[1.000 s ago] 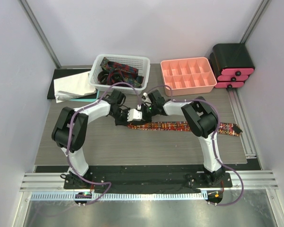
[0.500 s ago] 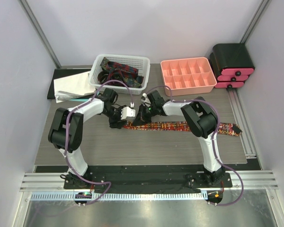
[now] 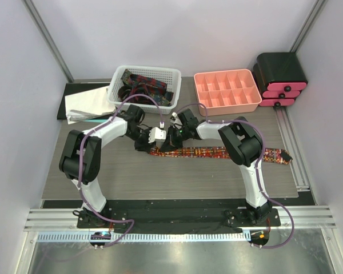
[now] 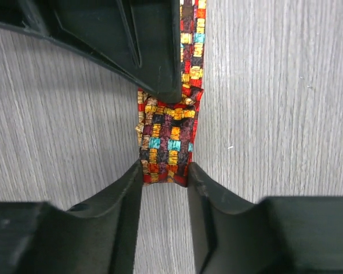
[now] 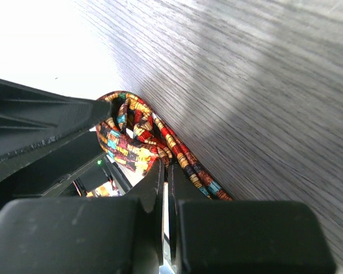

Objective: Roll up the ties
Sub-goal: Roll the tie at the center of the board.

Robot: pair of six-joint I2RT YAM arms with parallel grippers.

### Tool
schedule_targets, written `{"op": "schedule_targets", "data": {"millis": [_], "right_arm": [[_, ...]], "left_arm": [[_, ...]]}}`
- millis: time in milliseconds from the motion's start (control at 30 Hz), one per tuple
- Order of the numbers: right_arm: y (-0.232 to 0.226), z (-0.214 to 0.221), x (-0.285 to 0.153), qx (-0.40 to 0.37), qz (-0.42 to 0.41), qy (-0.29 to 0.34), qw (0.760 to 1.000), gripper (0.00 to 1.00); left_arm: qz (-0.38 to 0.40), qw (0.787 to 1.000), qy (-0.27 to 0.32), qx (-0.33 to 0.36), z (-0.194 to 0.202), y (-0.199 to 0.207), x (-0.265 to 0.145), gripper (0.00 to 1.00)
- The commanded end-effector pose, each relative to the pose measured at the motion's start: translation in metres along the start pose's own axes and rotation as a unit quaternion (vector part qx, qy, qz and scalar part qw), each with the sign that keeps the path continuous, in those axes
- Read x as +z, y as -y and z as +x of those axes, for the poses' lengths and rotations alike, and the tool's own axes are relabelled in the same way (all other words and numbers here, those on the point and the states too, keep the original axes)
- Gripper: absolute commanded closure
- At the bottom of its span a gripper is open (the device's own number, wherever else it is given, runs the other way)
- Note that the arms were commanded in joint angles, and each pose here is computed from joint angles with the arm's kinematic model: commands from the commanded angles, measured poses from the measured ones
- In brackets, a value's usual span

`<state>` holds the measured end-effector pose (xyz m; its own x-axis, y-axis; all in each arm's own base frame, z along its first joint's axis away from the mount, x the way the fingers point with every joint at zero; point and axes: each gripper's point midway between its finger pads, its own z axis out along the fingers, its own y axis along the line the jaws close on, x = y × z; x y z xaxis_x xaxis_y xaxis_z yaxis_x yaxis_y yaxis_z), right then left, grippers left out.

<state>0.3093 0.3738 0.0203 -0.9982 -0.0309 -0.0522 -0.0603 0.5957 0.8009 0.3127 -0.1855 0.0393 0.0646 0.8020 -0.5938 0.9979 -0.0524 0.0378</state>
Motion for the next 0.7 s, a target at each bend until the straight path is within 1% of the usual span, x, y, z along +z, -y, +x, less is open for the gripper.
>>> {"op": "schedule_targets", "data": {"millis": [0,133,233,367,467,667], "right_arm": [[0.045,0.004,0.012,0.013,0.071,0.003,0.997,0.99],[0.044,0.003,0.013,0.015,0.069,0.003,0.997,0.99],[0.043,0.005,0.013,0.018,0.066,-0.001,0.998,0.99],[0.036,0.005,0.012,0.016,0.055,0.0,0.998,0.99],[0.026,0.003,0.008,0.017,0.038,0.004,0.999,0.98],[-0.002,0.001,-0.005,0.011,-0.002,0.009,1.0,0.88]], "left_arm": [[0.007,1.0,0.022,0.009,-0.019,-0.001,-0.007,0.67],[0.013,0.999,0.039,0.016,-0.037,0.001,-0.006,0.69],[0.019,0.999,0.04,0.021,-0.047,0.004,0.005,0.7],[0.027,0.999,0.006,0.02,-0.044,0.006,0.024,0.7],[0.028,1.0,-0.005,0.012,-0.04,0.004,0.031,0.7],[0.024,0.998,-0.059,-0.006,-0.016,0.002,0.039,0.68]]}}
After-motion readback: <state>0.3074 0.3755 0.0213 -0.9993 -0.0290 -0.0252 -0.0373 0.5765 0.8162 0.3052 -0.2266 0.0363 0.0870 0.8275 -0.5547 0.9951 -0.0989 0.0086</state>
